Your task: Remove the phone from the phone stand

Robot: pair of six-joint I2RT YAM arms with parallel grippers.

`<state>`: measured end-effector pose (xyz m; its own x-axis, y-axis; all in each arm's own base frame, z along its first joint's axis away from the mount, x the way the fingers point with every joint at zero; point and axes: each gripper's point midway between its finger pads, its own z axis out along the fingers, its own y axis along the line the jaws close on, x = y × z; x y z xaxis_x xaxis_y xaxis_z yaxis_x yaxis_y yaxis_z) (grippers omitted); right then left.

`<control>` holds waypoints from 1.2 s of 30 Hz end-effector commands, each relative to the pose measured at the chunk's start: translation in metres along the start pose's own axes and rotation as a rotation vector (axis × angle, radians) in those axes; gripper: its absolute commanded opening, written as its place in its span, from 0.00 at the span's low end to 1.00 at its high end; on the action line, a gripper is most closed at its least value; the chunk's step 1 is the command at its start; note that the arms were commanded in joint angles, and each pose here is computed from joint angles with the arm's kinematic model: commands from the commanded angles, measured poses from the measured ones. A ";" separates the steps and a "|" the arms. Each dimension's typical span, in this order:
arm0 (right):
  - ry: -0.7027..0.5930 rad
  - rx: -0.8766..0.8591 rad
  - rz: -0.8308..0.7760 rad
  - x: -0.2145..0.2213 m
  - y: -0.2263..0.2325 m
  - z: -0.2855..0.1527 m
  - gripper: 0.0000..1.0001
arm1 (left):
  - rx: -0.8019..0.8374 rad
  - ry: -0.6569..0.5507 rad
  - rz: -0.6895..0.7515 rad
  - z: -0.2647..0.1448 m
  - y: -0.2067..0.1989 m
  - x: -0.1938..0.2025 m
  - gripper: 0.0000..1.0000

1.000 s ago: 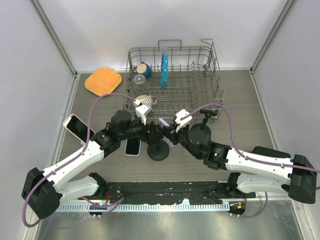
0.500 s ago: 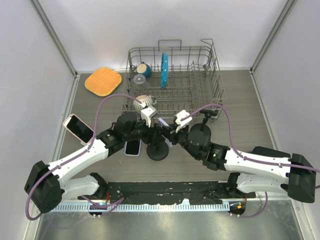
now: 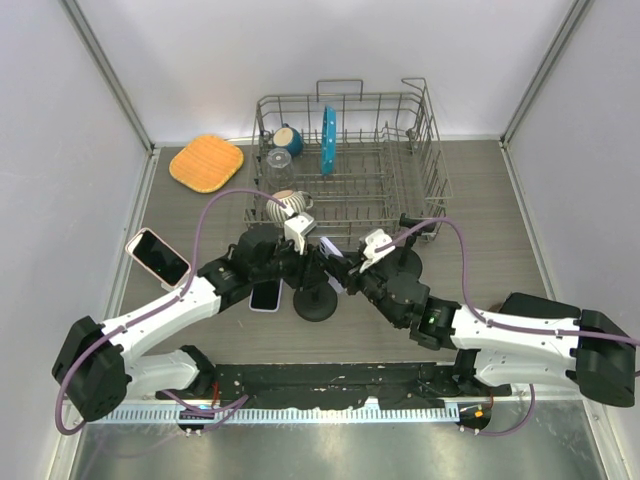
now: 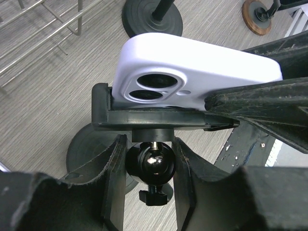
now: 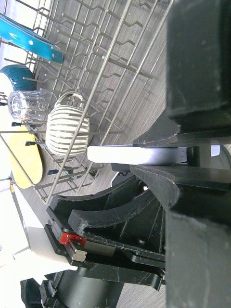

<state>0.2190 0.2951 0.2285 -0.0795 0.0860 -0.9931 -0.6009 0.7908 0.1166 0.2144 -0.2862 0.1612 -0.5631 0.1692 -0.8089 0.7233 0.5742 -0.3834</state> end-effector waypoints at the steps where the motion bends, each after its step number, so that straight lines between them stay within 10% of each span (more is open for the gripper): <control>1: 0.013 -0.035 0.024 0.017 0.011 -0.007 0.01 | 0.019 -0.070 -0.088 -0.005 -0.011 -0.020 0.00; 12: 0.139 -0.031 0.002 0.056 0.027 -0.022 0.01 | -0.013 -0.137 -0.078 -0.019 -0.004 -0.033 0.00; 21: 0.150 0.050 -0.024 0.020 0.018 -0.020 0.64 | 0.018 -0.124 -0.030 -0.022 -0.009 -0.029 0.00; 36: 0.174 0.214 -0.105 -0.035 0.002 -0.005 0.80 | 0.037 -0.118 -0.022 -0.025 -0.013 -0.027 0.00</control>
<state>0.2059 0.2968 0.2681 -0.1651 -0.0257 -0.9860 -0.4873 0.8713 0.0589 0.2086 -0.2720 0.1647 -0.5922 0.1283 -0.7955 0.6853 0.5996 -0.4134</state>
